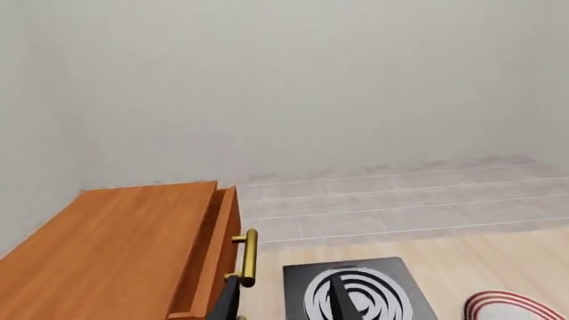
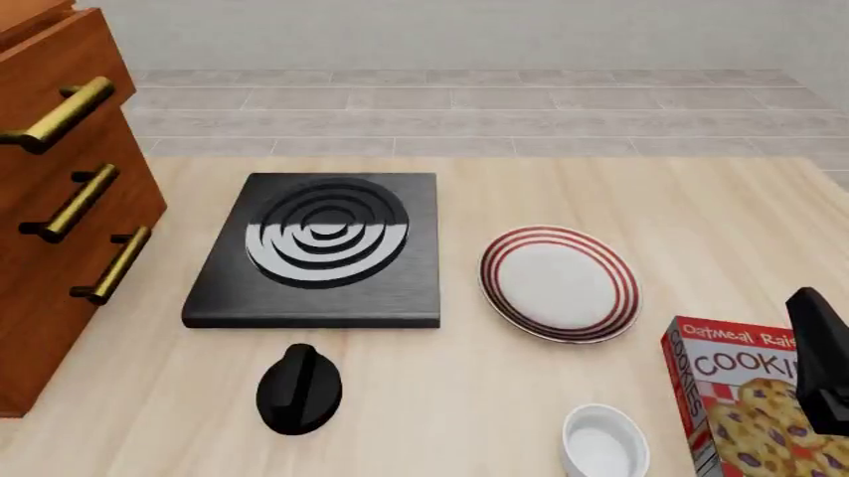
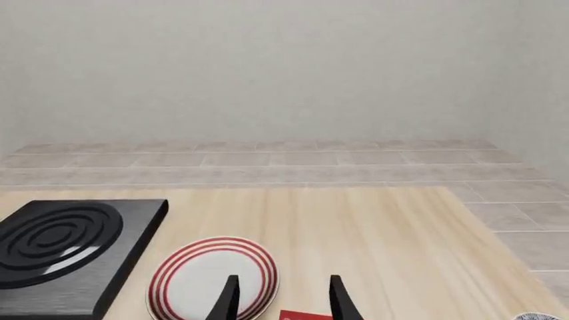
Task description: Pick the akita bowl in the top layer of the wooden cabinet and place it on the plate.
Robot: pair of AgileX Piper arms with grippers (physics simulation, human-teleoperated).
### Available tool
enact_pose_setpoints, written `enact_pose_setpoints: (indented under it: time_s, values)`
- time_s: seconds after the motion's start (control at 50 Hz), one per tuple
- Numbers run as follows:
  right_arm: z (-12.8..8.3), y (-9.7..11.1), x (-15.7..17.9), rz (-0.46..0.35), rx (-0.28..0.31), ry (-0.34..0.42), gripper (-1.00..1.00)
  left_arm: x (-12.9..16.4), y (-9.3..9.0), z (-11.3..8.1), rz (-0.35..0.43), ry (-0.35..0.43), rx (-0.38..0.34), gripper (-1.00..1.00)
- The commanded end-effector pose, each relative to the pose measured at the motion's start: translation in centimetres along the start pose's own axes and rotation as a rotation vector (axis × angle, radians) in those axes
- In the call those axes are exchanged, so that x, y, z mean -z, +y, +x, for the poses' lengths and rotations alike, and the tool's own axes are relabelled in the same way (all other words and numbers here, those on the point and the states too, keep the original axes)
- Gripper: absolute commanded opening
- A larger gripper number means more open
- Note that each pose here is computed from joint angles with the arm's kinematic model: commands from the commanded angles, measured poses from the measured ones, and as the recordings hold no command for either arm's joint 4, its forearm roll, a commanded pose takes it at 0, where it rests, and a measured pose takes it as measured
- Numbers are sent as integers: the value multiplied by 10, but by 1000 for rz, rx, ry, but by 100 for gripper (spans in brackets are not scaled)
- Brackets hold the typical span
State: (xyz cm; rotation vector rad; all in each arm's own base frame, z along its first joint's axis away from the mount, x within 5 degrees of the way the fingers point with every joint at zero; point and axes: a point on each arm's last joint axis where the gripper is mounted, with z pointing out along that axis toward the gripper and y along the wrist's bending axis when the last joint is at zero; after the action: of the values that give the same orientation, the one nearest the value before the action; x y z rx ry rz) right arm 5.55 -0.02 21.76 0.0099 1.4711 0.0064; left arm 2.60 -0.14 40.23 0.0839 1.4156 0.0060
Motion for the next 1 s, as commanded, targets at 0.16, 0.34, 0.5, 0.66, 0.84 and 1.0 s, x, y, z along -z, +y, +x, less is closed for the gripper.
enact_pose_setpoints:
  time_s: [0.16, 0.34, 0.5, 0.66, 0.84, 1.0]
  values:
    - [1, 0, 0, -2, -3, 3, 100, -21, 2, -10, -20, 108, -28, 100]
    - [0, 0, -1, -4, -12, 7, 100, -33, 3, -19, -22, 160, -47, 100]
    - [2, 0, -3, -7, -19, 22, 100, -39, 4, -24, -27, 190, -52, 100]
    - [2, 0, -2, -8, -22, 22, 100, -48, 5, -32, -28, 227, -36, 100]
    - [2, 0, -2, -8, -24, 22, 100, -50, 7, -40, -44, 243, -46, 100]
    - [2, 1, -2, -9, -27, 20, 100, -55, 8, -43, -46, 266, -54, 100]
